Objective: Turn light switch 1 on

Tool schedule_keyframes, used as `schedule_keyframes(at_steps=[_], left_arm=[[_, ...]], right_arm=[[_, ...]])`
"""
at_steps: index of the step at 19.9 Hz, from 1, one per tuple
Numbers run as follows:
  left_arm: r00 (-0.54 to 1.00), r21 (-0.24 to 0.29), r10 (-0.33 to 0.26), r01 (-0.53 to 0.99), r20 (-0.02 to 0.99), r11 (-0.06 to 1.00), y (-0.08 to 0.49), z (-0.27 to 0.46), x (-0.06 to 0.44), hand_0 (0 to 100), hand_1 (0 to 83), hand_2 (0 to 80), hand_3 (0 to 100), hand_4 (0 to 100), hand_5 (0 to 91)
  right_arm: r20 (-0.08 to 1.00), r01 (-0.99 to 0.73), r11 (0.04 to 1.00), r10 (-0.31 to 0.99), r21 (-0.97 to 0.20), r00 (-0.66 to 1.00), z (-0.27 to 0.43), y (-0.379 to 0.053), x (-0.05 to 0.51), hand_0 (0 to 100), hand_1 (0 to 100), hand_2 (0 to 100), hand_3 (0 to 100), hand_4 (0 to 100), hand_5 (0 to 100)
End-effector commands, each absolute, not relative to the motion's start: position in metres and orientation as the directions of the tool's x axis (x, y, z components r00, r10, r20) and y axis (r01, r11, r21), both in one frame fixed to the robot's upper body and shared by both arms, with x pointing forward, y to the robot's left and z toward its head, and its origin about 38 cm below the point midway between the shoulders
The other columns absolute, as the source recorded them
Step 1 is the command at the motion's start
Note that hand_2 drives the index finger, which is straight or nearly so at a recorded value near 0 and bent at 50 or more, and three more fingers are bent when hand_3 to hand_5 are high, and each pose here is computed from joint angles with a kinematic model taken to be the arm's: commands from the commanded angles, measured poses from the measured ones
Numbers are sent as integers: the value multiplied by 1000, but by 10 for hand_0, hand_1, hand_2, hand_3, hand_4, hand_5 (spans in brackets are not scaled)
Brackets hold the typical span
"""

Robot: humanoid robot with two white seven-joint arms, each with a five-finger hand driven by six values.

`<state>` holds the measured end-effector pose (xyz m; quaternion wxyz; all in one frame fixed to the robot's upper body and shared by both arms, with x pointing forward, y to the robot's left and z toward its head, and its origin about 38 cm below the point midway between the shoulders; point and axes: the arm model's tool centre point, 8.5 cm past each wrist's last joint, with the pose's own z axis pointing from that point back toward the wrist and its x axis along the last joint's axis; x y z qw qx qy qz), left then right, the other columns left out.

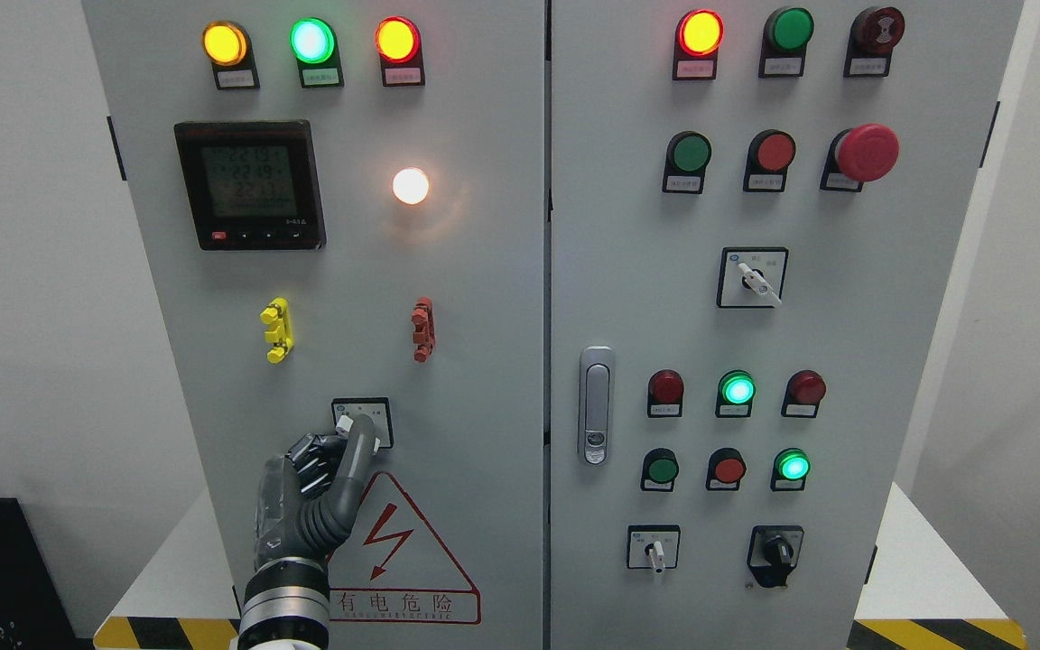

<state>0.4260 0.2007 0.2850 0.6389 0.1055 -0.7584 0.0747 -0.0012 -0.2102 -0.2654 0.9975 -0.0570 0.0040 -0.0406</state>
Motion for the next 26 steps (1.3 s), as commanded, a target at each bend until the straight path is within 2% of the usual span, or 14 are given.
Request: schedule_keyframes(at_steps=[1,16,21,26], left_arm=[[-169,21,-65,-251,984,968,200,284,423,207,440,596,834,898,815],[-158,35,-75,-238,985,971,196,263,401,196,445,601,843,895,817],[-276,13,-82,-242,958,970,196,249,384,198,434,596,845,897,821],[-310,49,-129,-253,942,966,207,204,351,191,398,587,878,926,834]], right_arm=[[-4,81,990,-82,-114,997,-265,-210,-1,305,0,0,0,0,0],[-2,81,990,-81,-114,997,-265,-210,0,305,0,0,0,0,0],[-3,81,990,-81,-114,997,-265,-210,-1,305,0,0,0,0,0],[-4,81,990,-82,-114,997,-265,-210,-1,305,0,0,0,0,0]])
